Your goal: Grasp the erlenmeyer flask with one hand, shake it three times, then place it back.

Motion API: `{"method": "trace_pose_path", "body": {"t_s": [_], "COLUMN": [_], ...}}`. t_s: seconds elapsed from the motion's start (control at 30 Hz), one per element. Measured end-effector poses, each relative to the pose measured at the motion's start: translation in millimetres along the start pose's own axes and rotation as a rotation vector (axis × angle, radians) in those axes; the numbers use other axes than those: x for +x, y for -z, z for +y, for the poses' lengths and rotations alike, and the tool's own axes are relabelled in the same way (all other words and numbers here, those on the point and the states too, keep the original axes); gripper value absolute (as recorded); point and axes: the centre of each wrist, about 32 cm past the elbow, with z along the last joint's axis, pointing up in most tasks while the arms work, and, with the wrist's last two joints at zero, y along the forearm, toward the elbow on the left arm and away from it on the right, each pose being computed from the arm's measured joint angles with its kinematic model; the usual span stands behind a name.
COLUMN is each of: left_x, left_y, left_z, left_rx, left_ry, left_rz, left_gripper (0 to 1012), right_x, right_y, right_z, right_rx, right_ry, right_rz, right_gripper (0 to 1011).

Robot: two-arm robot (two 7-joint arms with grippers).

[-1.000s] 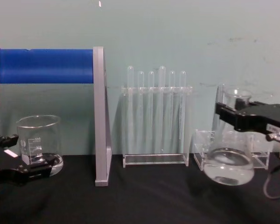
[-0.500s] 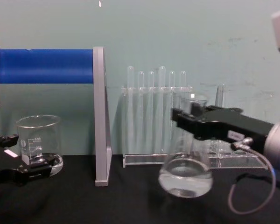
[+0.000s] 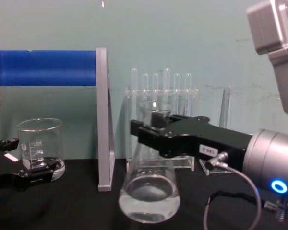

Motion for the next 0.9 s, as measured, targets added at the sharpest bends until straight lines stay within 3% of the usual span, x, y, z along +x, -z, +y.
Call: {"method": "trace_pose_path", "body": {"t_s": [0.23, 0.53, 0.67, 0.9], "left_x": [0.0, 0.0, 0.0, 0.0], "left_y": [0.0, 0.0, 0.0, 0.0], "left_z": [0.0, 0.0, 0.0, 0.0], "left_rx": [0.000, 0.000, 0.000, 0.000], "left_ry": [0.000, 0.000, 0.000, 0.000], "left_rz": [0.000, 0.000, 0.000, 0.000], "left_gripper": [1001, 1001, 1001, 1001], "right_x": [-10.3, -13.2, -8.5, 14.0], "right_y": [-0.2, -1.4, -1.6, -1.4], "right_z": [2.2, 3.5, 3.0, -2.6], "right_rx": [-0.002, 0.000, 0.001, 0.002], "right_ry": [-0.080, -0.108, -0.076, 0.064], "right_rz": [0.003, 0.001, -0.002, -0.019], "right_gripper": [456, 456, 456, 456]}}
